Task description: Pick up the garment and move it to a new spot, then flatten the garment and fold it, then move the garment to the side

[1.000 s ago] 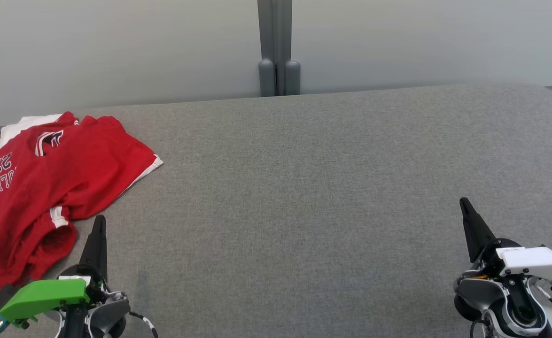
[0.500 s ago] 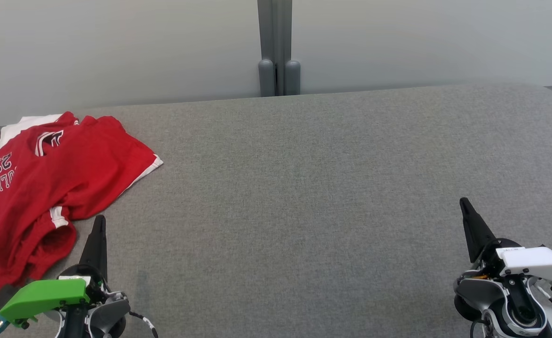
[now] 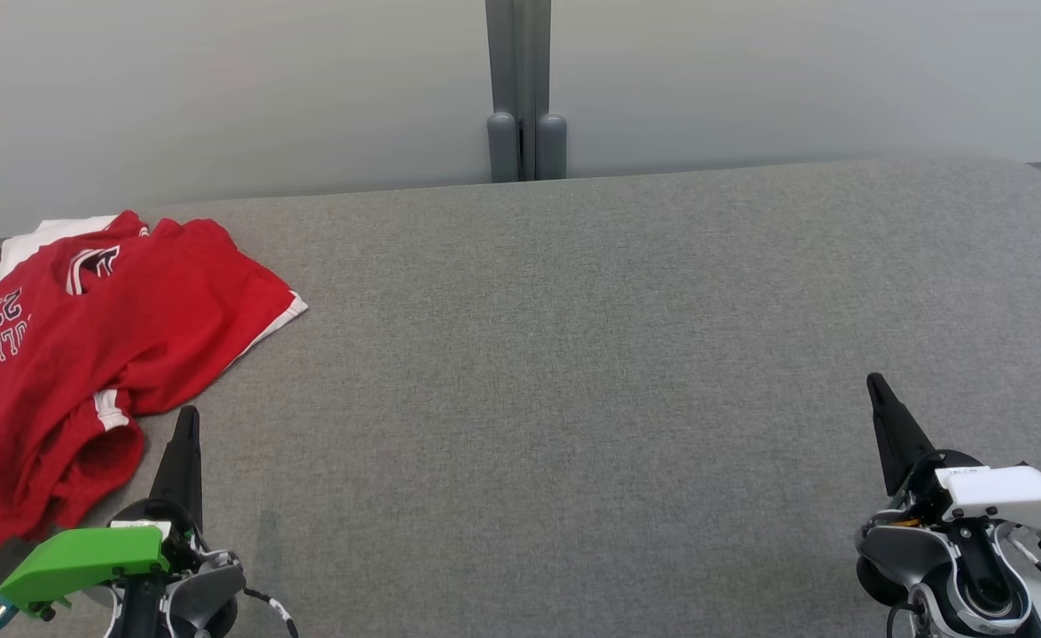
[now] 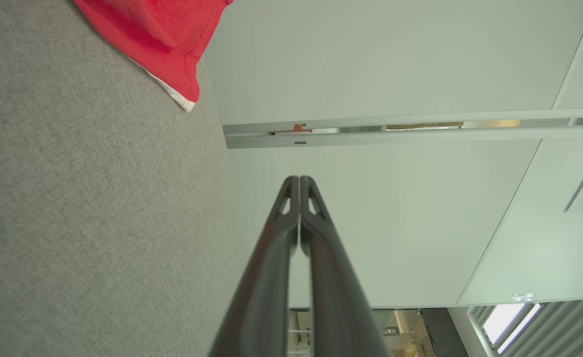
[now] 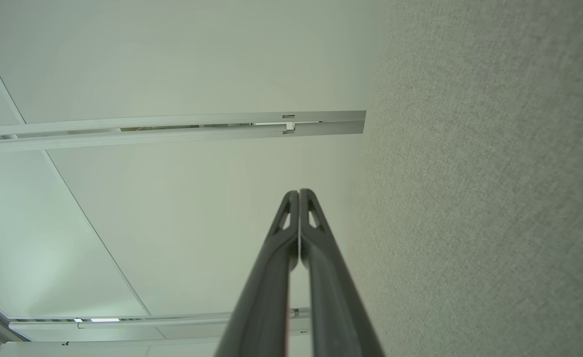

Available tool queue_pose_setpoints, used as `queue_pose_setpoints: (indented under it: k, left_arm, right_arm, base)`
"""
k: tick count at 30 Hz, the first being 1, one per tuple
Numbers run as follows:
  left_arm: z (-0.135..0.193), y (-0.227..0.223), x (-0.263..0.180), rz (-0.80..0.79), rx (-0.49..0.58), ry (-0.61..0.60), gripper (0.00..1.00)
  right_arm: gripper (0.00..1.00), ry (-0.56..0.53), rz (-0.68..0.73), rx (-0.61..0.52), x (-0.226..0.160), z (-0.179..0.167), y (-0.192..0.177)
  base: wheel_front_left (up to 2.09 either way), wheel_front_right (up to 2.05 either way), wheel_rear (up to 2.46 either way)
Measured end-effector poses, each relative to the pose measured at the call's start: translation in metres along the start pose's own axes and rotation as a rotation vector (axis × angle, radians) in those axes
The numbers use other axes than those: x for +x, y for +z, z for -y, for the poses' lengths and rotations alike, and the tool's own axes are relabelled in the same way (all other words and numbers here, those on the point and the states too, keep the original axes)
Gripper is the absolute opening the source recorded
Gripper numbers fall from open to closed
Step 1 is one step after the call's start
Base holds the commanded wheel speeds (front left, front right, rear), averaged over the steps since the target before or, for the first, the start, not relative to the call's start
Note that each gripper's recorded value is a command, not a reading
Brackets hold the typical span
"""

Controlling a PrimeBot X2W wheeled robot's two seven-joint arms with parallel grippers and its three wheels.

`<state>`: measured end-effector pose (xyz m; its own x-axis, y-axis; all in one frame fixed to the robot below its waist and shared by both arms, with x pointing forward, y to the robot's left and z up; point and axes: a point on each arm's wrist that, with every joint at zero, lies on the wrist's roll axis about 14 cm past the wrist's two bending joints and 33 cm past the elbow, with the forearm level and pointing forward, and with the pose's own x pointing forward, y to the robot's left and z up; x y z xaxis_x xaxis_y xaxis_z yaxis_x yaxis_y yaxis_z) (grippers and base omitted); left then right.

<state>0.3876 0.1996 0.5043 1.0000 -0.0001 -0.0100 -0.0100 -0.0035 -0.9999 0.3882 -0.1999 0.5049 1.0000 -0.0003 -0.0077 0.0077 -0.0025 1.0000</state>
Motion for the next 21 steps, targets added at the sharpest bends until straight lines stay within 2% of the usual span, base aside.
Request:
queue_pose_setpoints:
  k: [6,7,13,21]
  left_arm:
    - [0.000,0.000,0.000,0.000,0.000,0.000,0.00]
    - [-0.002,0.000,-0.001,0.001,-0.001,0.006,1.00]
    - [-0.031,-0.004,-0.014,-0.002,-0.011,0.092,1.00]
    - [-0.028,-0.011,-0.016,-0.001,0.012,0.084,1.00]
  right_arm:
    - [0.00,0.000,0.000,0.000,0.000,0.000,0.000]
    - [1.00,-0.006,0.000,0.001,-0.001,0.002,0.000]
    - [1.00,-0.091,0.005,0.014,-0.014,0.031,-0.003]
    - [1.00,-0.094,0.021,-0.004,-0.019,0.032,-0.005]
  base:
    - [0.00,0.00,0.00]
    - [0.00,0.00,0.00]
    - [0.00,0.00,0.00]
    - [0.00,0.00,0.00]
